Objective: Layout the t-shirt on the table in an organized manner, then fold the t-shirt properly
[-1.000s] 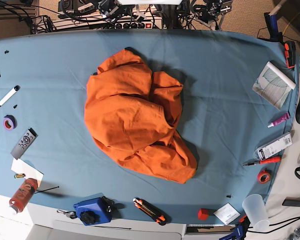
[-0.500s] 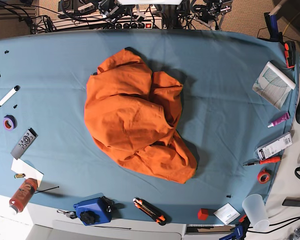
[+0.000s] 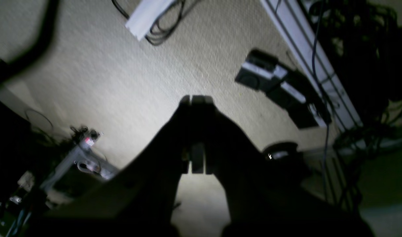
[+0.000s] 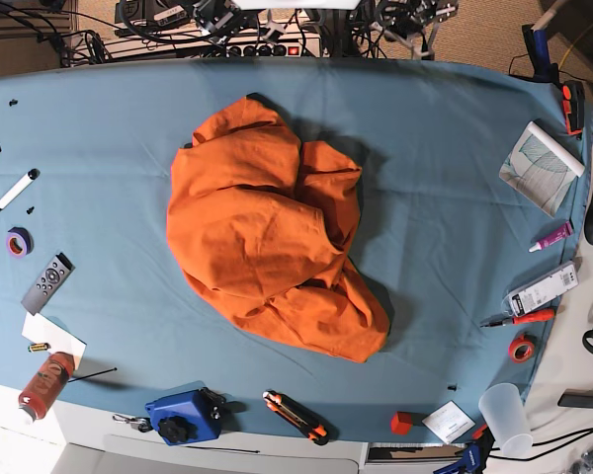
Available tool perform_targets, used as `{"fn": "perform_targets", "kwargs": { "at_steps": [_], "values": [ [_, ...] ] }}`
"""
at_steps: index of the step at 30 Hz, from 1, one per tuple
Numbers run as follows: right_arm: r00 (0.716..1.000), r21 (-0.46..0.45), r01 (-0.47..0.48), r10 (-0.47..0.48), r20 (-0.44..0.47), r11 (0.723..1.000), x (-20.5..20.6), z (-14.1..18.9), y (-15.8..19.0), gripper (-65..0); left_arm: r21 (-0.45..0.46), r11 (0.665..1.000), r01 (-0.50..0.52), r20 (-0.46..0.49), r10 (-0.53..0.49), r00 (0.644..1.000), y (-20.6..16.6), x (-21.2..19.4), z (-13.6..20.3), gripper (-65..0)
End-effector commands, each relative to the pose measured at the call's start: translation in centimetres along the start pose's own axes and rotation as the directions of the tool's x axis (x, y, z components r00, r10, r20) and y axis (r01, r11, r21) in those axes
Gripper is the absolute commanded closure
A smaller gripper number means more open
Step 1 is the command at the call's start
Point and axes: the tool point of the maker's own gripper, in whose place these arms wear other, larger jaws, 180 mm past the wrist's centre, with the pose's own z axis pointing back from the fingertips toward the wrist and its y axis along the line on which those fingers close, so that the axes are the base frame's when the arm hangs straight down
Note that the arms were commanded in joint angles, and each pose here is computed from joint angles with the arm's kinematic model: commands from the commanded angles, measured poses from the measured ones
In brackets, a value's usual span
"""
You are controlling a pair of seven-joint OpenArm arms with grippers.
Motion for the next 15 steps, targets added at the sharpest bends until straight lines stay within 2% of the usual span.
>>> {"fn": "perform_targets", "kwargs": {
  "at_steps": [1,4,8,12,15],
  "values": [
    [1.0,-0.001,0.001,-0.001,-0.016,1.0,-0.5,0.1,-0.3,0.0,0.006,1.0,0.003,0.006,-0.003,1.0,0.7,-0.2,0.4,0.0],
    [0.999,-0.008,0.034,-0.034,-0.032,0.999,-1.6,0.4,-1.2,0.0,0.04,0.999,0.022,-0.004,-0.022,1.0,2.7,-1.2,1.6,0.0],
    [0.995,-0.026,0.098,-0.098,0.012,0.995,-2.9,1.4,-2.7,0.0,0.098,0.993,0.063,0.0,-0.064,0.998,6.2,-1.8,3.7,0.0],
    [0.993,-0.054,0.099,-0.095,0.064,0.994,-4.2,2.9,-3.6,0.0,0.145,0.98,0.137,0.001,-0.139,0.99,8.7,-2.1,5.8,0.0],
    [0.991,-0.053,0.097,-0.092,0.095,0.994,-5.1,3.9,-3.2,0.0,0.214,0.959,0.184,0.0,-0.188,0.982,10.1,-2.5,7.3,0.0]
  ]
}}
